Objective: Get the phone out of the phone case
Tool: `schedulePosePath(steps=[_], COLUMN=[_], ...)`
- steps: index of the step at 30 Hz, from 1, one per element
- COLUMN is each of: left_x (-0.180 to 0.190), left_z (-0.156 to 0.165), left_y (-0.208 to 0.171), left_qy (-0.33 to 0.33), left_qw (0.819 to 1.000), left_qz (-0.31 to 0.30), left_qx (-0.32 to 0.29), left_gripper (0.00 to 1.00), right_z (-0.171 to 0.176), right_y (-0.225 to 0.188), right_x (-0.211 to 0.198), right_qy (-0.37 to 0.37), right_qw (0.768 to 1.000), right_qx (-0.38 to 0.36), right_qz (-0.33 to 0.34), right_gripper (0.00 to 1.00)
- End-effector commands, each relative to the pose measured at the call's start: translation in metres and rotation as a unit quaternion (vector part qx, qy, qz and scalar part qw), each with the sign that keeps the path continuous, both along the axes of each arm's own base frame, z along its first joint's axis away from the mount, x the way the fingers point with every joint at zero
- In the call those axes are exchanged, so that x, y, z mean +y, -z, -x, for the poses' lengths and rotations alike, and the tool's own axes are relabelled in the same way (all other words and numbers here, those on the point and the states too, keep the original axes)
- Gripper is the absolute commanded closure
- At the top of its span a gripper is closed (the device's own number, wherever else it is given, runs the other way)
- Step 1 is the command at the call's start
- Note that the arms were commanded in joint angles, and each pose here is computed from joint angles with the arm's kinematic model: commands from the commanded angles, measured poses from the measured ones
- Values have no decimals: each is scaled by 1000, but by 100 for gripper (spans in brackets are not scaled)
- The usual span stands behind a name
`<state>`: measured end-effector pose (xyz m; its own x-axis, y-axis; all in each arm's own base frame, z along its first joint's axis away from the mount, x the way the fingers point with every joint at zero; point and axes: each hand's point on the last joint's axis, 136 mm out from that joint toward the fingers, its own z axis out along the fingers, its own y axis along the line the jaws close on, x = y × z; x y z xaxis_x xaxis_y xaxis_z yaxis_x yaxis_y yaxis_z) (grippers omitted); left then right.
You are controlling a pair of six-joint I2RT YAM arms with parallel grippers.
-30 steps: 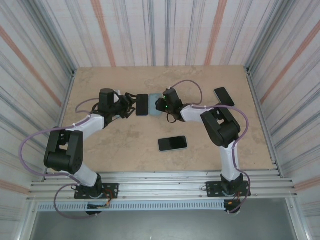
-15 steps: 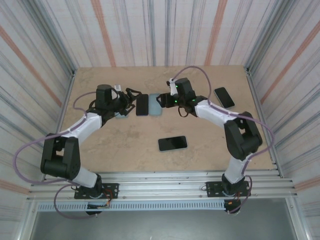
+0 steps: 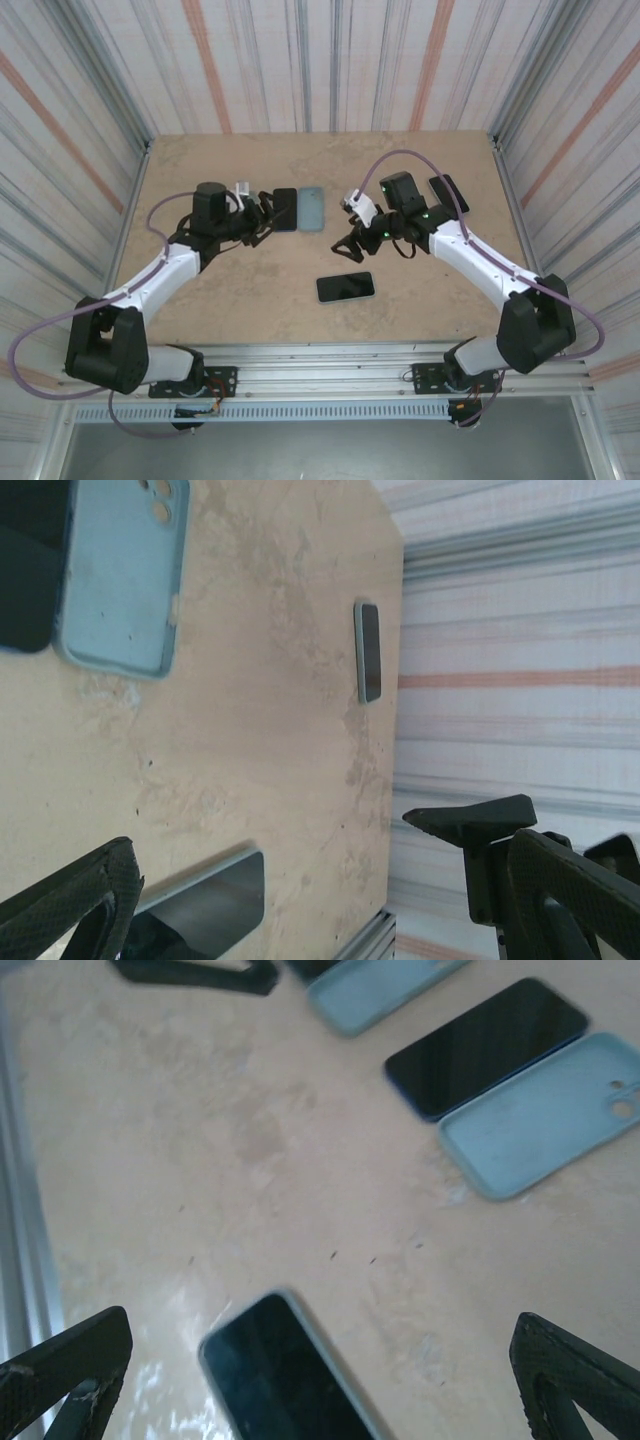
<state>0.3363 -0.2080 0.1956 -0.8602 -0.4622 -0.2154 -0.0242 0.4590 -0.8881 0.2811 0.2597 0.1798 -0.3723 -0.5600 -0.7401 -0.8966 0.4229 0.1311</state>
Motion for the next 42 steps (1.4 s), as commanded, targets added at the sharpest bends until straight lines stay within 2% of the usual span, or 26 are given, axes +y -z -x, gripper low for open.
schedulePosePath(steps=[1, 7, 20, 42], left_x=[-8, -20, -10, 0], left_z=[17, 29, 35, 38], left_y=[2, 12, 12, 8], left_qy=[21, 42, 39, 39], left_qw=[1000, 999, 999, 999], left_qz=[5, 29, 13, 12], left_qx=[3, 21, 16, 11], left_gripper=[2, 3, 3, 3], right_z=[34, 45, 48, 49], right_y=[31, 63, 119, 162], right_x=[-16, -18, -8, -8], right_qy=[-83, -144, -205, -262], right_qw=[992, 978, 952, 917], right_qx=[-11, -22, -21, -23], right_qz=[90, 148, 225, 299], right_gripper=[1, 1, 1, 1])
